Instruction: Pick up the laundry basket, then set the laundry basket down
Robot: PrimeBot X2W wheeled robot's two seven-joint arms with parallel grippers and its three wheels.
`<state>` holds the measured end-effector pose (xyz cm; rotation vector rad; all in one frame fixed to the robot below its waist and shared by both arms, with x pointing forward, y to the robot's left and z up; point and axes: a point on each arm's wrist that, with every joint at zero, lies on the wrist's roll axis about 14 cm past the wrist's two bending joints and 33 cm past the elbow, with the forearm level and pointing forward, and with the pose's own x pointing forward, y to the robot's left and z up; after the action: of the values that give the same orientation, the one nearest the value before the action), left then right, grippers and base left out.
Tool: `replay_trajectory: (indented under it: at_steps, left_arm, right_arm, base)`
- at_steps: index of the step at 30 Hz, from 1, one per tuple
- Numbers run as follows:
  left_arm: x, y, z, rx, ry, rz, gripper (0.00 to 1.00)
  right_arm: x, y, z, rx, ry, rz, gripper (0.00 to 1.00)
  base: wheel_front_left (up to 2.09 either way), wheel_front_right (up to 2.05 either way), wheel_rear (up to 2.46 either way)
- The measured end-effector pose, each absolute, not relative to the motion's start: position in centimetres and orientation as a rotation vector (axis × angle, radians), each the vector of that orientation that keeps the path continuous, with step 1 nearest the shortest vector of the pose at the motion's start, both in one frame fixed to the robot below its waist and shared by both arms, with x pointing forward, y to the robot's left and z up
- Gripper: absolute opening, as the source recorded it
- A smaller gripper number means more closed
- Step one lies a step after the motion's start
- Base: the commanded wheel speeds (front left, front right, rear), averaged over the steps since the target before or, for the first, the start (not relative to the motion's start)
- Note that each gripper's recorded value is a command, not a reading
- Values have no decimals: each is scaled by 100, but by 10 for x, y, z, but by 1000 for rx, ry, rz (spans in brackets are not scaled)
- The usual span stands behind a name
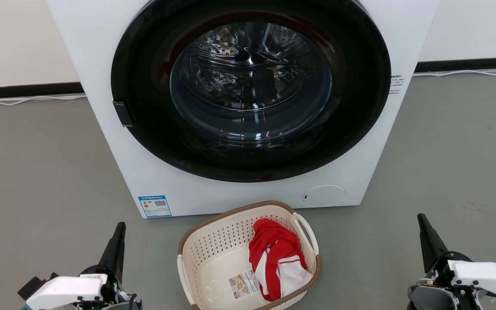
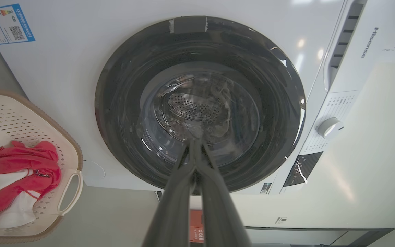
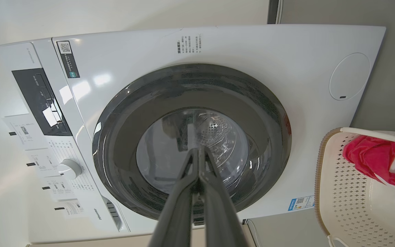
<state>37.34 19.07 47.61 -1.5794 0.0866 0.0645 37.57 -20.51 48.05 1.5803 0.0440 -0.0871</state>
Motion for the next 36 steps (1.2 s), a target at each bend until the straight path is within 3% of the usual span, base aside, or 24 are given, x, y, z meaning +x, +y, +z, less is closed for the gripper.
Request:
replay_trajectory:
  at_steps: [36]
  left_arm:
    - [373,191,476,-1579,87,65,0]
  right_arm:
    - [376,-205,480,1580,44,-87,0]
  base:
    - [0,0,0]
